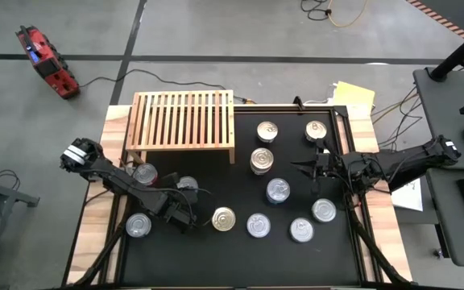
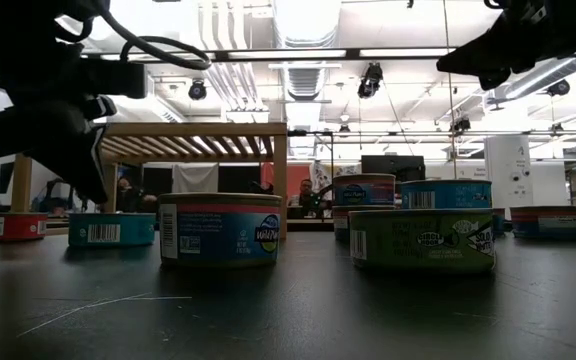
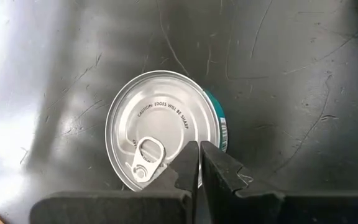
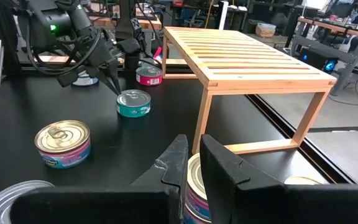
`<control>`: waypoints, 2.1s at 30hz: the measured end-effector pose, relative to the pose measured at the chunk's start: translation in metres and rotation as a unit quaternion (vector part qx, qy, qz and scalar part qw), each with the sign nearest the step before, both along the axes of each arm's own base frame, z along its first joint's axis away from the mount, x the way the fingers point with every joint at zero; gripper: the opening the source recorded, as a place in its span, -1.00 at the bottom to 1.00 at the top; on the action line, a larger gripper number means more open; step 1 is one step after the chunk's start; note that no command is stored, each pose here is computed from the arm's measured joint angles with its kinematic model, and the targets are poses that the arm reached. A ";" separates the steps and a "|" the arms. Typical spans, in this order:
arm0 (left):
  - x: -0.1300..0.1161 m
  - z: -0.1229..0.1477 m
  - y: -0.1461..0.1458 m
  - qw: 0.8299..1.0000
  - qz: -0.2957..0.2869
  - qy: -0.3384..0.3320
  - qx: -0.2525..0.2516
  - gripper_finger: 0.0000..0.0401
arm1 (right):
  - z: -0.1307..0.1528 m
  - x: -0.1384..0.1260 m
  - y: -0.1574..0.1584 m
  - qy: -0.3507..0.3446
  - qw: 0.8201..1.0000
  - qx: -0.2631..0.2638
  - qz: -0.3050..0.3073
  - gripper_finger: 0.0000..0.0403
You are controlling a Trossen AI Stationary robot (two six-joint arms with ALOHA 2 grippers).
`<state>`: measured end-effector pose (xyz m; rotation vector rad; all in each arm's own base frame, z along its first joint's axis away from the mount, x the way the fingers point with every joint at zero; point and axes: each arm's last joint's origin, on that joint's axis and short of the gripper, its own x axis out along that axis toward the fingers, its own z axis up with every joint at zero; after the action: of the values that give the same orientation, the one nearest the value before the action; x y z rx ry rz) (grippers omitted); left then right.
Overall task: Stack canned seafood by type on shelf
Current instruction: Put the green blue tuna can on the shelf
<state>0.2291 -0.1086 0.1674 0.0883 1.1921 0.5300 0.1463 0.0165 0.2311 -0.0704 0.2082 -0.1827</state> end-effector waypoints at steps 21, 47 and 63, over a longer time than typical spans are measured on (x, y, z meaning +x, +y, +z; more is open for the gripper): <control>-0.008 -0.022 0.006 0.998 0.033 -0.050 0.017 -0.99 | -0.002 0.000 0.000 0.004 1.000 -0.004 0.001 -0.83; 0.002 -0.005 -0.022 0.991 -0.008 -0.030 -0.129 -0.99 | -0.004 0.000 0.000 0.005 1.000 0.001 0.000 -0.83; -0.019 0.016 -0.039 0.996 -0.026 -0.038 -0.070 -0.99 | -0.004 0.000 0.000 0.003 1.000 0.000 0.000 -0.83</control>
<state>0.2105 -0.1471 0.1838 -0.0214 1.1456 0.3991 0.1462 0.0164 0.2276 -0.0701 0.2150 -0.1826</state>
